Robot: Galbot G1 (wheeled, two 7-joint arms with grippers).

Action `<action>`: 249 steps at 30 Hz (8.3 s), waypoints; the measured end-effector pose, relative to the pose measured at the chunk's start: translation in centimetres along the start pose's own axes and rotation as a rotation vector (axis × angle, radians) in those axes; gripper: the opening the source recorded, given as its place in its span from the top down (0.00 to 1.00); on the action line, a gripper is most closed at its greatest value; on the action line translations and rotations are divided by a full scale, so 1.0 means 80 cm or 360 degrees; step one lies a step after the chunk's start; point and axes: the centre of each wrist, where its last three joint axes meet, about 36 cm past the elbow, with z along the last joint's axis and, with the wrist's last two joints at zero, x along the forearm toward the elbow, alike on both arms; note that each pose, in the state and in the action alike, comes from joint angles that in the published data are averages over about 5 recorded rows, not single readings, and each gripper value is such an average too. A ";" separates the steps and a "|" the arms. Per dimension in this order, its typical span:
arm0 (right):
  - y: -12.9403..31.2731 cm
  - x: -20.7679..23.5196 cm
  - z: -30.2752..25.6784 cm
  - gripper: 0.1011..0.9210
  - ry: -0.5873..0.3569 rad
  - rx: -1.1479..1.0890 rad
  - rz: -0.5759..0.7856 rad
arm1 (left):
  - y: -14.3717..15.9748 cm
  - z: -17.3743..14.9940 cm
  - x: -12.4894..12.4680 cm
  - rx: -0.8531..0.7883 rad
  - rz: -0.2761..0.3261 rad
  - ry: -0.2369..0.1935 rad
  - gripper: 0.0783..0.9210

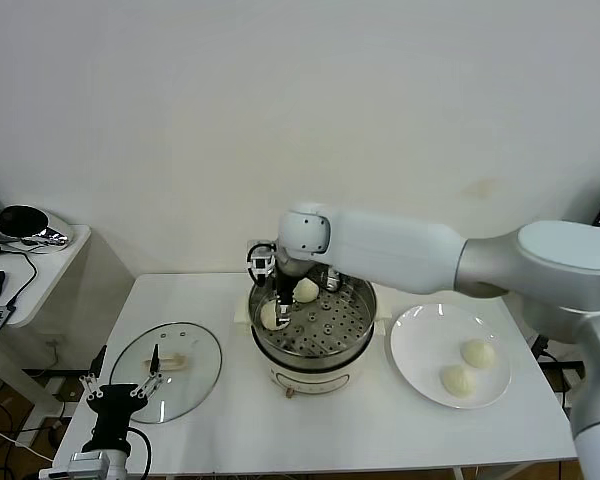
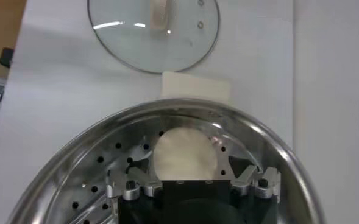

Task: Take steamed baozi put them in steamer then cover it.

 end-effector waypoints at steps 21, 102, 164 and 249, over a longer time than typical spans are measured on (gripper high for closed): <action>0.103 0.131 0.317 0.12 0.0252 0.0054 -0.0016 | -0.003 -0.002 0.002 -0.0015 0.0038 0.0001 0.12; 0.047 0.126 0.350 0.40 0.0062 0.0153 0.0133 | 0.003 0.000 0.010 -0.0047 0.0012 0.0015 0.12; 0.018 0.021 0.064 0.12 -0.0076 0.1792 -0.0211 | 0.006 -0.008 0.009 -0.0018 -0.0054 -0.0018 0.12; 0.161 -0.074 0.534 0.42 0.0420 -0.0241 -0.0018 | 0.001 -0.005 0.013 -0.0044 -0.0015 0.0004 0.12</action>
